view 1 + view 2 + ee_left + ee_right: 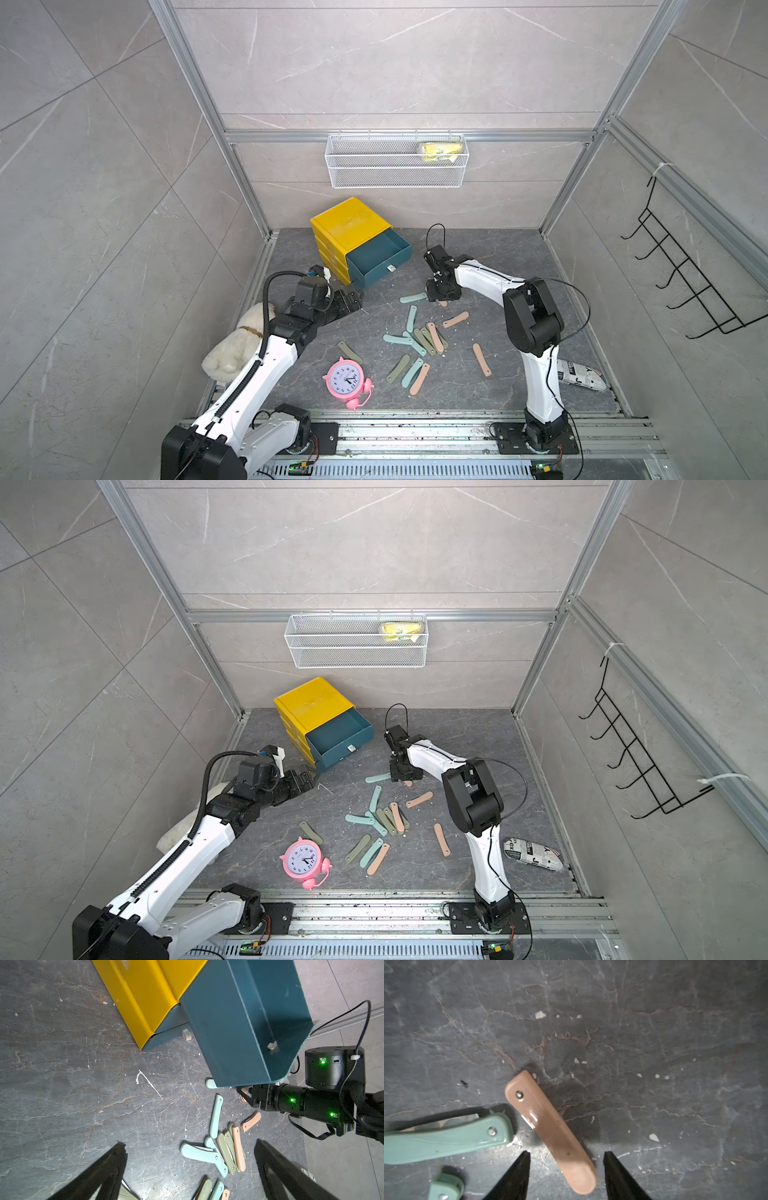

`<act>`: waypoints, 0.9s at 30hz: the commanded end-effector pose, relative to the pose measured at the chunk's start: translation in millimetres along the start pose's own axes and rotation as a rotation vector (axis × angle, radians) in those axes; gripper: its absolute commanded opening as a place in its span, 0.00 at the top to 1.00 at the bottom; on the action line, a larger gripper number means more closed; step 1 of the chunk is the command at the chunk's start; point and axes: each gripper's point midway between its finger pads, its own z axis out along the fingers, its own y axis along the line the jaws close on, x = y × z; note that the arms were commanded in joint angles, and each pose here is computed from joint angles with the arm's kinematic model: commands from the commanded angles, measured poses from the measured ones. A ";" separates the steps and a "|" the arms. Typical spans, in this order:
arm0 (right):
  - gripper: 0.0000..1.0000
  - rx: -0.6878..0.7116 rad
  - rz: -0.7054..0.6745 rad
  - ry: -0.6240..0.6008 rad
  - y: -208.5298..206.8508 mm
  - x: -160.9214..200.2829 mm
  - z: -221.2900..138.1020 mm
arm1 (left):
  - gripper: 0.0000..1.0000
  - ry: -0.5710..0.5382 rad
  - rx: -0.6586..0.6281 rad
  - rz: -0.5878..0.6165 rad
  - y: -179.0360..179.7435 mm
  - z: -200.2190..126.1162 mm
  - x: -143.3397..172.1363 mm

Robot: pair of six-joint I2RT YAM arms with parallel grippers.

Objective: Place the fruit knives into the drawer by color
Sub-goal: Pick up the fruit knife from the center of the board.

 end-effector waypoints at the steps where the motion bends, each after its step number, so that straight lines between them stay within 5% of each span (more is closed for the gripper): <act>1: 0.44 0.028 -0.025 0.036 -4.0 6.3 3.7 | 0.01 0.001 -0.005 -0.001 0.1 -0.6 -0.1; 17: 0.75 0.063 0.040 0.089 -21.3 21.4 21.8 | 0.00 0.017 -0.006 -0.009 2.5 3.8 4.6; 27: 0.85 0.019 0.078 -0.012 -19.2 3.9 2.5 | 0.00 0.022 -0.009 -0.017 3.1 4.8 5.0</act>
